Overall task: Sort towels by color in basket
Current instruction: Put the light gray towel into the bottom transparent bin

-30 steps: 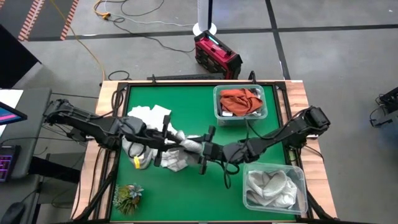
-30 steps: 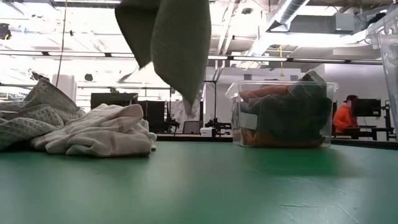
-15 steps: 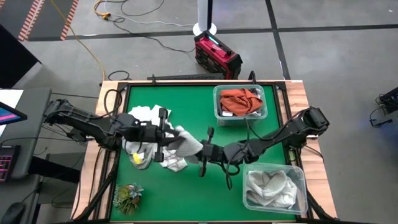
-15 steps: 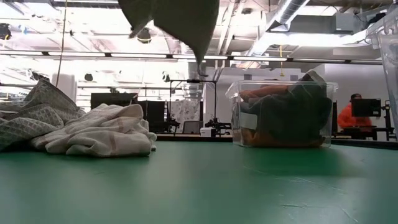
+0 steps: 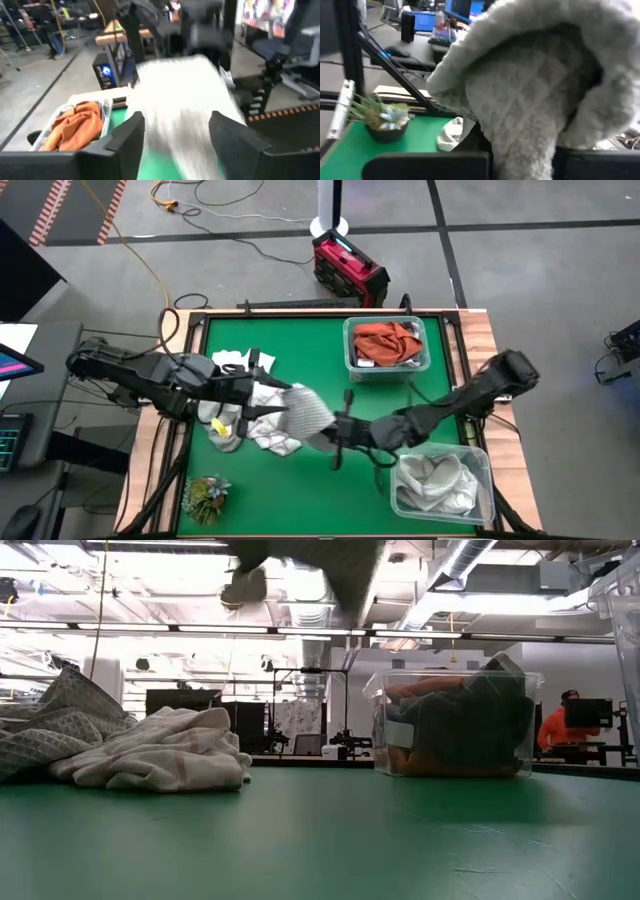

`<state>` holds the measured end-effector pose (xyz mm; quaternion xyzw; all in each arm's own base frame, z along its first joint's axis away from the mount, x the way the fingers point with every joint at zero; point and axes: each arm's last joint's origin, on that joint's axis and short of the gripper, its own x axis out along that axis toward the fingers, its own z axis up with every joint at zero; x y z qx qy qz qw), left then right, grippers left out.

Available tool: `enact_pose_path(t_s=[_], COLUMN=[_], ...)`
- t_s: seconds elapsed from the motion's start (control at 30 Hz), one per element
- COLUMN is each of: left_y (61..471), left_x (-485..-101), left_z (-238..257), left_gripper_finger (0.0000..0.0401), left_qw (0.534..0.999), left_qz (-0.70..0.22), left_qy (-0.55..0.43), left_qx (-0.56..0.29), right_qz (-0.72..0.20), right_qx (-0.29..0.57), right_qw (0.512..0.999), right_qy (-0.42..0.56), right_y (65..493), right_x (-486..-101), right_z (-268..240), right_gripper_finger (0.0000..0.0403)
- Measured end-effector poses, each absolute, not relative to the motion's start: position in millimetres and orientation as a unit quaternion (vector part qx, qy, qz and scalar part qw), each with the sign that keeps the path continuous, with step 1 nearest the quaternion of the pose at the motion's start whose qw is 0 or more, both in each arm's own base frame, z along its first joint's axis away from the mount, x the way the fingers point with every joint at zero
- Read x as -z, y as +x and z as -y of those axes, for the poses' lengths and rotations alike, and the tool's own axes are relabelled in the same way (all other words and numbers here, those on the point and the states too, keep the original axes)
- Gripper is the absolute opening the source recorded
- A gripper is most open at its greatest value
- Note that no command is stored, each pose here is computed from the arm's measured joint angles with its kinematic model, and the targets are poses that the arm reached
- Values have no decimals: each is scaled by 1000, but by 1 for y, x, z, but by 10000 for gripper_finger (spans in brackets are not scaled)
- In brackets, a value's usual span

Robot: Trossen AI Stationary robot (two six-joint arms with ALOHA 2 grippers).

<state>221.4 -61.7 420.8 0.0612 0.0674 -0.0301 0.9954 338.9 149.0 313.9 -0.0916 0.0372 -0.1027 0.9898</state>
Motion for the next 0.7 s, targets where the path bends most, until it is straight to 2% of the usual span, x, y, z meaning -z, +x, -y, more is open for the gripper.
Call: enact_pose_path(t_s=[0.1,0.3,0.5,0.7], left_y=[216,213,206,199], left_x=[-425,-423,-425,-428], left_z=[64,65,62,59], left_gripper_finger=[225,225,225,225], left_qw=[993,989,989,989], left_qz=[-83,-113,-116,-112], left_qy=[77,87,92,92], left_qx=[41,46,29,28], right_qz=[-48,-123,-209,-283], right_qx=[74,20,-20,-34], right_qw=[995,992,970,947], right_qy=[-55,25,119,150], right_y=[309,251,185,136], right_x=[-334,-347,-355,-364], right_z=[-161,-179,-182,-179], right_gripper_finger=[42,42,42,42])
